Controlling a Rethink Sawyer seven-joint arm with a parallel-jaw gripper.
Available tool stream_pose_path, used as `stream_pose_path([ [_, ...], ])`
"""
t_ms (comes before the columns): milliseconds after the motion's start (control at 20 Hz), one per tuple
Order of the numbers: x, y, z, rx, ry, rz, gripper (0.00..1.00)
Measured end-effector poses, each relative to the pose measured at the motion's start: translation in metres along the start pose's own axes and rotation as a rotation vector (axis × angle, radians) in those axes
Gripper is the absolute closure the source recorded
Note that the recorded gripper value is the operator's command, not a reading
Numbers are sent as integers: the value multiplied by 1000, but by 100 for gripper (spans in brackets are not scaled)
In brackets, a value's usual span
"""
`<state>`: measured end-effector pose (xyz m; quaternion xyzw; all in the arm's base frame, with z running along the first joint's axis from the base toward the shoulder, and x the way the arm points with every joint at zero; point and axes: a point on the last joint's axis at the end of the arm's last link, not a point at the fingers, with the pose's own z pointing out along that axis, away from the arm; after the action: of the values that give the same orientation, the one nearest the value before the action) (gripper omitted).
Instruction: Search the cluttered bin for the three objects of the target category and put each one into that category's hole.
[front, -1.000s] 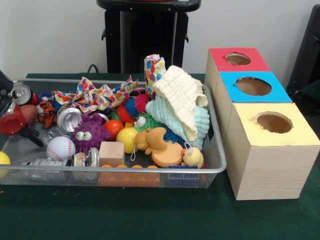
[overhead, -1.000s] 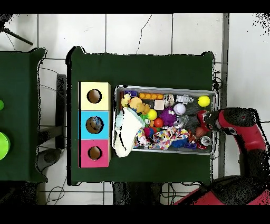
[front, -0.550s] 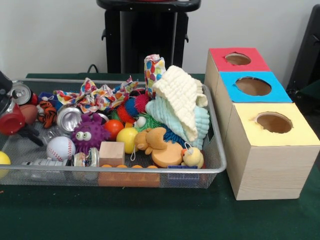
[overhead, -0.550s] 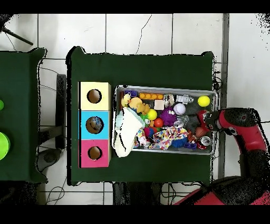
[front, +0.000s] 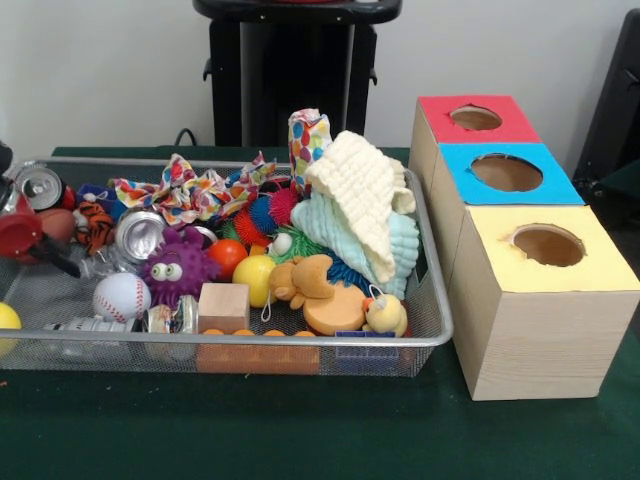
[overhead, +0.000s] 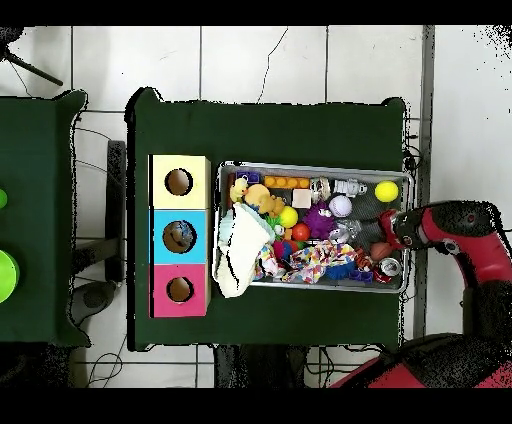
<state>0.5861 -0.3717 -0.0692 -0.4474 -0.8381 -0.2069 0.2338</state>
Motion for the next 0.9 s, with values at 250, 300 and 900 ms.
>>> stream_pose_path([
  [250,-11,-2,-29,33,29,-14,0],
  [300,-12,-2,-32,33,28,-14,0],
  [900,-22,-14,-40,-33,-47,9,0],
])
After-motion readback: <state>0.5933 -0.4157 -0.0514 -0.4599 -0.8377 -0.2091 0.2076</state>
